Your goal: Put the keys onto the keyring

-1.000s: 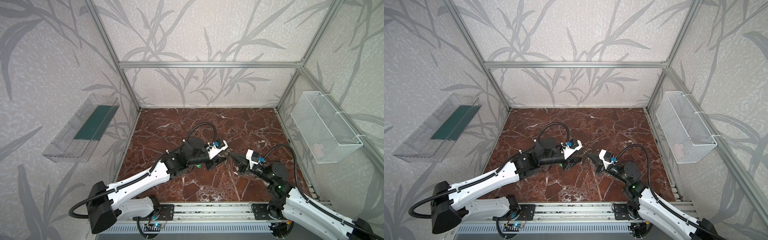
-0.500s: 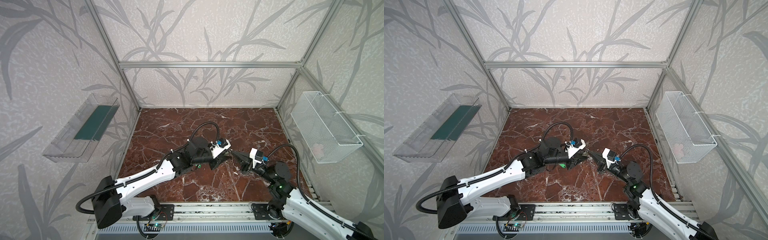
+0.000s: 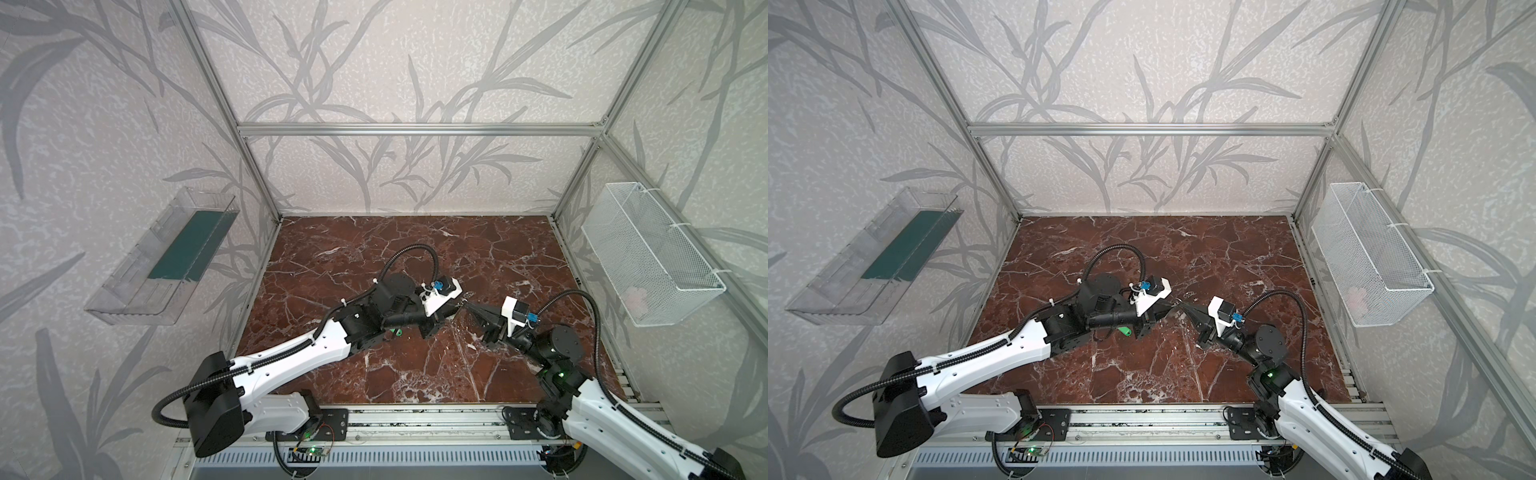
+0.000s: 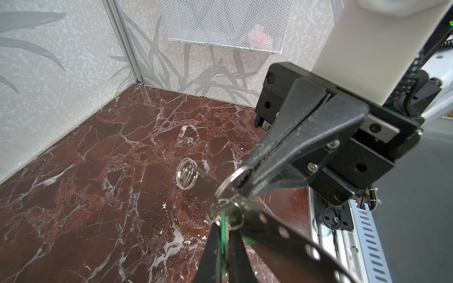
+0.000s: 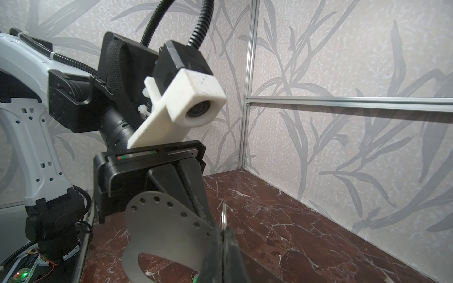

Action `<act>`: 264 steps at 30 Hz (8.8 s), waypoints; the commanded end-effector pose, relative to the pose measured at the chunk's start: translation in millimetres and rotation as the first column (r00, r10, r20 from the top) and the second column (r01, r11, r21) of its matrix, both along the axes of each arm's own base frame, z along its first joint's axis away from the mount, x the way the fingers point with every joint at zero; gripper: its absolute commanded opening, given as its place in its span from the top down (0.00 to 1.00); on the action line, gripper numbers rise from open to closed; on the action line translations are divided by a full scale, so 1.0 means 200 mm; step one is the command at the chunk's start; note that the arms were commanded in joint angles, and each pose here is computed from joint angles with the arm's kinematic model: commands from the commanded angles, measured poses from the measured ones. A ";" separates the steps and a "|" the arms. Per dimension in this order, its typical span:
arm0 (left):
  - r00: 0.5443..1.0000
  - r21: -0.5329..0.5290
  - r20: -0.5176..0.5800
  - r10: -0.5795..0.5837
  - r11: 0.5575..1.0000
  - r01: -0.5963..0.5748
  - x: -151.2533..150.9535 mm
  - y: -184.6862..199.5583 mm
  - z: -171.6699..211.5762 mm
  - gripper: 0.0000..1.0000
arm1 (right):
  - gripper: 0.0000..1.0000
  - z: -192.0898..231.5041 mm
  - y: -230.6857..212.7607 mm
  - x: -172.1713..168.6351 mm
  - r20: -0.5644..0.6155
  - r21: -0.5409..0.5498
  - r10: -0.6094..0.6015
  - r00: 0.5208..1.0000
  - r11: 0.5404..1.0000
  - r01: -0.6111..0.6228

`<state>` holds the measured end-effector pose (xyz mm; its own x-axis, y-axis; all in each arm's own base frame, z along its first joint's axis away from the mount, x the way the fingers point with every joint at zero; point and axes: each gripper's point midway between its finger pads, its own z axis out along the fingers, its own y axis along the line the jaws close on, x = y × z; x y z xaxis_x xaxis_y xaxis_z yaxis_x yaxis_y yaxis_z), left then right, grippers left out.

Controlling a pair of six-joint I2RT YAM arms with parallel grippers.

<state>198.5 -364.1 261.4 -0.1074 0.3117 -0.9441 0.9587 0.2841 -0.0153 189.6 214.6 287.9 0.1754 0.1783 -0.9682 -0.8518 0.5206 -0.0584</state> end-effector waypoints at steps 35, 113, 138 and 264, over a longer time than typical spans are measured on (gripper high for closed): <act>0.966 0.577 0.193 -0.173 0.816 0.031 0.03 0.19 0.02 1.00 | 1.00 -0.07 -0.02 0.01 0.044 -0.201 -0.031 0.999 0.979 0.039; 0.943 0.132 0.236 -0.235 0.969 0.208 -0.12 0.04 0.21 0.79 | 1.00 0.13 0.07 -0.18 0.156 -0.067 0.205 0.966 0.978 -0.197; 0.958 0.598 0.073 -0.276 0.781 0.179 -0.07 0.06 0.17 1.00 | 0.79 0.05 -0.02 -0.06 0.101 -0.225 0.006 0.995 0.974 0.017; 0.959 0.567 0.036 -0.281 0.796 0.212 -0.09 0.00 0.22 1.00 | 0.75 0.06 -0.03 -0.07 0.091 -0.205 -0.003 0.996 0.979 0.022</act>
<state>188.7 -379.2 313.8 0.1199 0.7205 -0.6830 0.9851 -0.0008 0.1721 177.4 209.4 290.0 0.2479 -0.0348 -0.9682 -0.8360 0.4973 -0.2320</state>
